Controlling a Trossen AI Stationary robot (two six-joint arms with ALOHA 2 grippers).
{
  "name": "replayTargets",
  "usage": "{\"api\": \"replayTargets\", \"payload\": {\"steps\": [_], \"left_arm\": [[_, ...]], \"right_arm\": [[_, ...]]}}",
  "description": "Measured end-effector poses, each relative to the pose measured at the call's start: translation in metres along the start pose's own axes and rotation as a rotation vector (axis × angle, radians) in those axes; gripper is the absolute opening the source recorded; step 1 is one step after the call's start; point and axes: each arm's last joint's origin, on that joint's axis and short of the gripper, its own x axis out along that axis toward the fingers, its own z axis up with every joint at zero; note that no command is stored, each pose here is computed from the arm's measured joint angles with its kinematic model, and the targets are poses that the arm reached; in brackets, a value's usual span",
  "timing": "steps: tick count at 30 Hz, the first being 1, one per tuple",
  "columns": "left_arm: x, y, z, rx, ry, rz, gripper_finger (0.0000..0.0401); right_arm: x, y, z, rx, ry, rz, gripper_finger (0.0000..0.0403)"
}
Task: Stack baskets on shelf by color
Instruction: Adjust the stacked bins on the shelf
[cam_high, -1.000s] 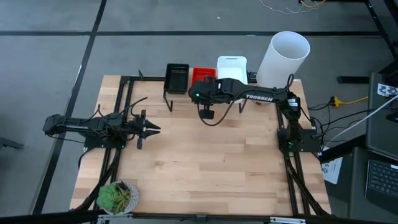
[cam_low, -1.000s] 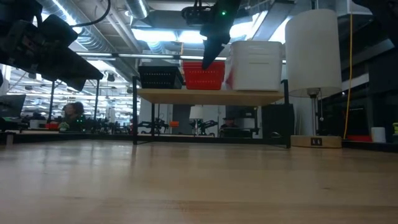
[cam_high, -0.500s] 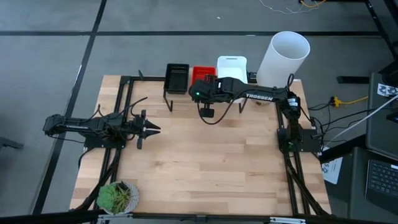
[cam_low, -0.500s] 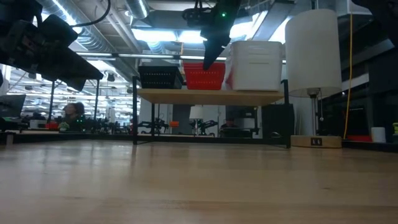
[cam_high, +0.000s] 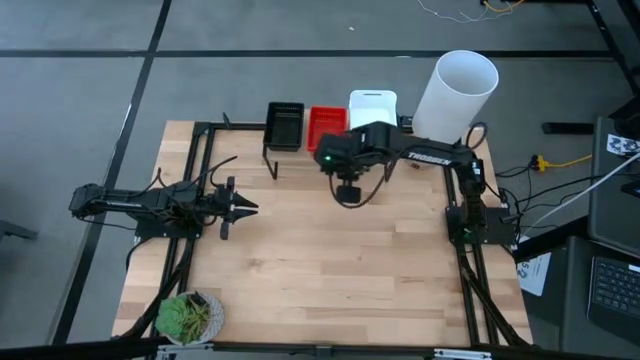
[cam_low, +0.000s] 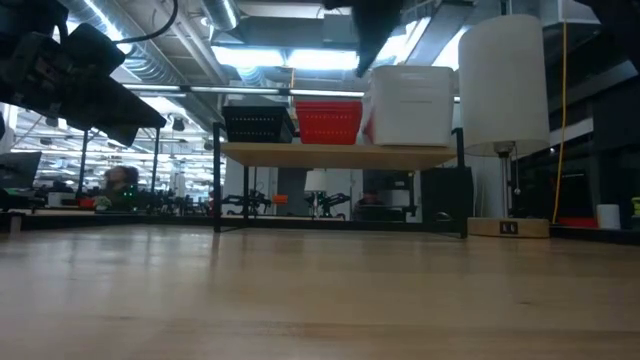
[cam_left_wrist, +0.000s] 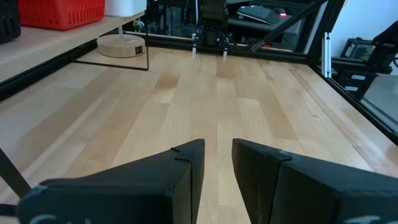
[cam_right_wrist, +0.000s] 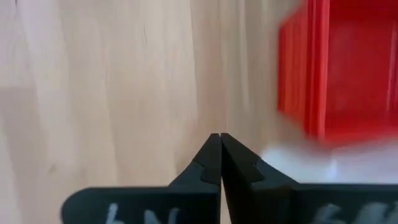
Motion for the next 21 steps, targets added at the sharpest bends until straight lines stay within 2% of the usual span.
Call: {"api": "replayTargets", "payload": {"steps": [3, 6, 11, 21], "left_arm": [[0.0, 0.0, 0.0, 0.0, 0.0, 0.0, 0.0074], [0.0, 0.0, 0.0, 0.0, 0.0, 0.0, 0.0074], [0.0, 0.0, 0.0, 0.0, 0.0, 0.0, 0.0074], [0.0, 0.0, 0.0, 0.0, 0.0, 0.0, 0.0074]], "right_arm": [[-0.011, 0.002, -0.009, 0.028, 0.082, 0.008, 0.0], [-0.014, 0.002, -0.01, 0.05, 0.067, 0.011, 0.0], [-0.007, -0.005, -0.017, 0.061, 0.111, -0.038, 0.0], [0.006, -0.032, -0.023, 0.078, 0.163, -0.053, 0.0]]}}
